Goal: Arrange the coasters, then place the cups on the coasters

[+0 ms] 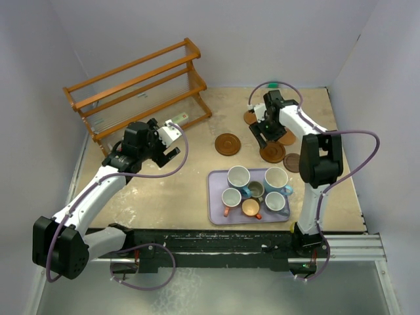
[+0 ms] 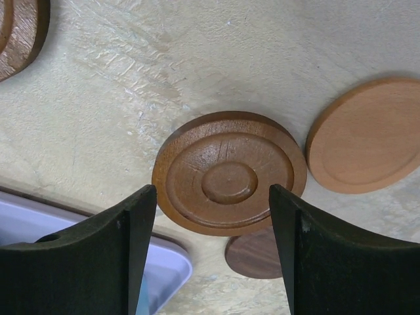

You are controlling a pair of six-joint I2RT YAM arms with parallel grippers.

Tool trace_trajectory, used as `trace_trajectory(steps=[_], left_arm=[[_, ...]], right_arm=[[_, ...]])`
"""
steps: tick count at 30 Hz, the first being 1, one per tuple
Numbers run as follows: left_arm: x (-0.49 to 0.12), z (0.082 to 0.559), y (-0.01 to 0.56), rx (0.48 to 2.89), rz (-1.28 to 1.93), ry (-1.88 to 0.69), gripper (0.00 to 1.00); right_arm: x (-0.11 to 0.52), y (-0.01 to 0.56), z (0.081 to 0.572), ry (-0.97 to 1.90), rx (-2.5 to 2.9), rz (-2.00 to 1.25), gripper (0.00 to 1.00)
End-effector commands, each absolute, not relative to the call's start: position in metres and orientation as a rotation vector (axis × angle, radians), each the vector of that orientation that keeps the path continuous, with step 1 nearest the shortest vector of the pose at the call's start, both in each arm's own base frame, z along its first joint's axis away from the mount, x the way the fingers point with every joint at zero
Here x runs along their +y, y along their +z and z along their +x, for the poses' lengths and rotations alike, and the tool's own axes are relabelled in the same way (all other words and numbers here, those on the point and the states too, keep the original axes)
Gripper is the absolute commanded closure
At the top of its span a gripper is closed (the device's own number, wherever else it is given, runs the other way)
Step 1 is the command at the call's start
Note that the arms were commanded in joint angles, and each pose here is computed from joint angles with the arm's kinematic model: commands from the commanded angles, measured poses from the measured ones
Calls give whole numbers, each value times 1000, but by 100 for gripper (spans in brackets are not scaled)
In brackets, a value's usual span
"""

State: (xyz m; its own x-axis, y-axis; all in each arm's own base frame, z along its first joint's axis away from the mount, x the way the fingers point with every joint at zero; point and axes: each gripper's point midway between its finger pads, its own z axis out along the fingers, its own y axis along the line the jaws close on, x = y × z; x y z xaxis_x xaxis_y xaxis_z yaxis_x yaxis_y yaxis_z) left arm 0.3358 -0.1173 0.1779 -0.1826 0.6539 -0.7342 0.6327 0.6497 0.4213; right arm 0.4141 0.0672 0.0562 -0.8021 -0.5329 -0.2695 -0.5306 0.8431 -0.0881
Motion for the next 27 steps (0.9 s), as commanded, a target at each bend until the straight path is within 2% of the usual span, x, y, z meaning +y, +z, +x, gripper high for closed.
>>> trace_trajectory(steps=[1,13,27], left_arm=[[-119,338,190,1819,1026,26,7],[-119,337,192,1808,1027,33,7],[-117,336,195,1795,1031,48,7]], right_arm=[[77,47,413,27,2735,-840,29],[87,18,399,4,2795,-898,32],[118,25,432,63,2684,-1016,54]])
